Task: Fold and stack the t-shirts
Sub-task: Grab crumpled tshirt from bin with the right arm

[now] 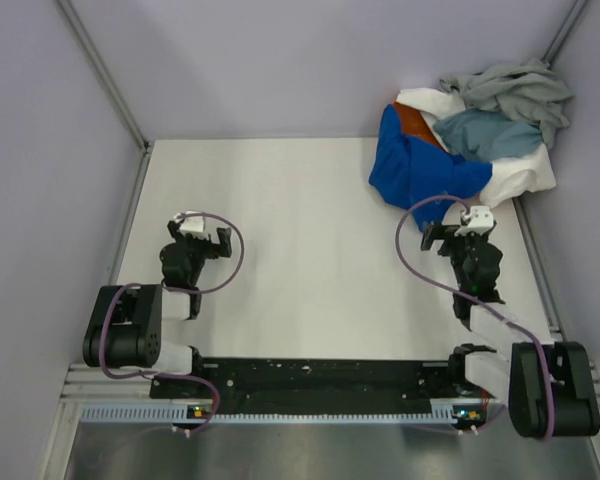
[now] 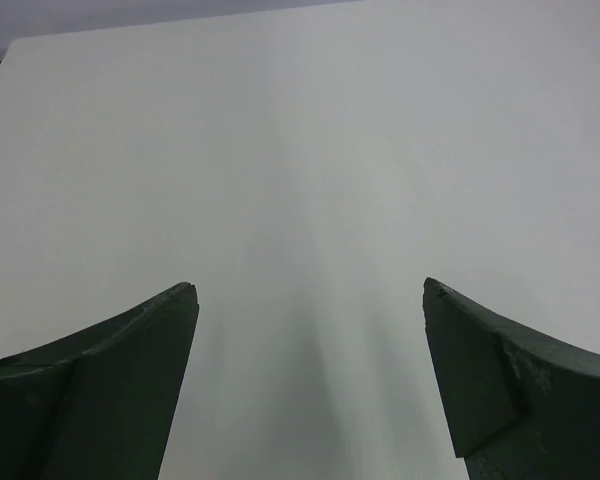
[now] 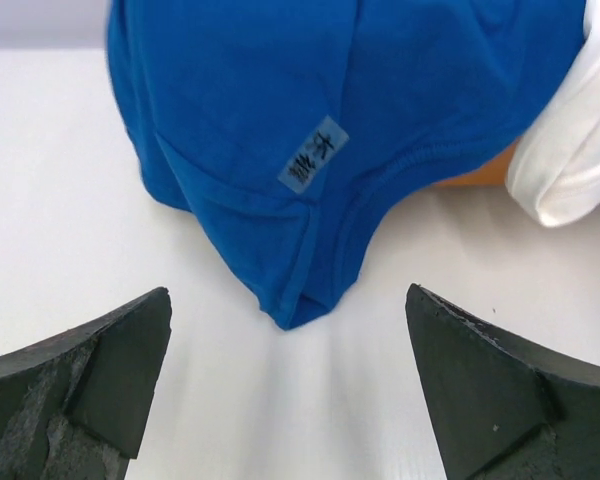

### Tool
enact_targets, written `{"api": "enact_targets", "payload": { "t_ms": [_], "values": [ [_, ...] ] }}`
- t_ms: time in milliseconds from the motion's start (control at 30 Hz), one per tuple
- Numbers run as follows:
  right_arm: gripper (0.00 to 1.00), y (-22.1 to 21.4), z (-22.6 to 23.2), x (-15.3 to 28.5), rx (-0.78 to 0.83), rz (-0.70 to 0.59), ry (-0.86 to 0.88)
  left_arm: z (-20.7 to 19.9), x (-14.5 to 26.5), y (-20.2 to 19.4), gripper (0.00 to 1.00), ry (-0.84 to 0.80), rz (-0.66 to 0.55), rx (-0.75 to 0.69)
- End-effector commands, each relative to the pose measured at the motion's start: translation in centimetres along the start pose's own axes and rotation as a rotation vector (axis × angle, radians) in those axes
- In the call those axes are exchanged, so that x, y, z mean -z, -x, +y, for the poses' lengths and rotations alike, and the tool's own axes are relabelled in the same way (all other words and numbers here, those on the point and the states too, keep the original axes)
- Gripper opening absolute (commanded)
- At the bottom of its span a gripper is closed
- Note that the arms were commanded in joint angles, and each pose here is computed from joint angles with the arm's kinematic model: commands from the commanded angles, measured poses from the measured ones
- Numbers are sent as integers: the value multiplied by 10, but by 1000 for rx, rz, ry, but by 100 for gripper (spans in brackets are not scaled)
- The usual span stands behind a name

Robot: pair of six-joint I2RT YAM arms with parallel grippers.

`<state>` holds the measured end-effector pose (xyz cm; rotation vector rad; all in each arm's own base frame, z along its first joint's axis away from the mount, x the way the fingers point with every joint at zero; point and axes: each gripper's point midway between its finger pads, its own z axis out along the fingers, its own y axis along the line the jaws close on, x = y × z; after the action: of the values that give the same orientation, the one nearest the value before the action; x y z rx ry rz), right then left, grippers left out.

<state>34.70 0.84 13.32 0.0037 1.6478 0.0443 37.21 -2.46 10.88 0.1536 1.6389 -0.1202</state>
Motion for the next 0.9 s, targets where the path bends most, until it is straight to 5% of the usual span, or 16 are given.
{"api": "enact_targets", "payload": {
  "t_ms": [0, 167, 267, 433, 867],
  "values": [
    [99, 48, 18, 8, -45, -67, 93, 2, -6, 18, 97, 8, -56, -23],
    [99, 113, 27, 21, -120, -100, 121, 3, -20, 35, 98, -7, 78, 4],
    [99, 151, 8, 17, -150, -55, -2, -2, -40, 75, 95, -80, 140, -39],
    [98, 191, -31, -5, -131, 74, -189, -20, -44, 88, 93, -209, 252, -57],
    [72, 258, -137, -112, -269, 64, -306, -39, -14, 114, 91, -318, 346, -35]
  ]
}}
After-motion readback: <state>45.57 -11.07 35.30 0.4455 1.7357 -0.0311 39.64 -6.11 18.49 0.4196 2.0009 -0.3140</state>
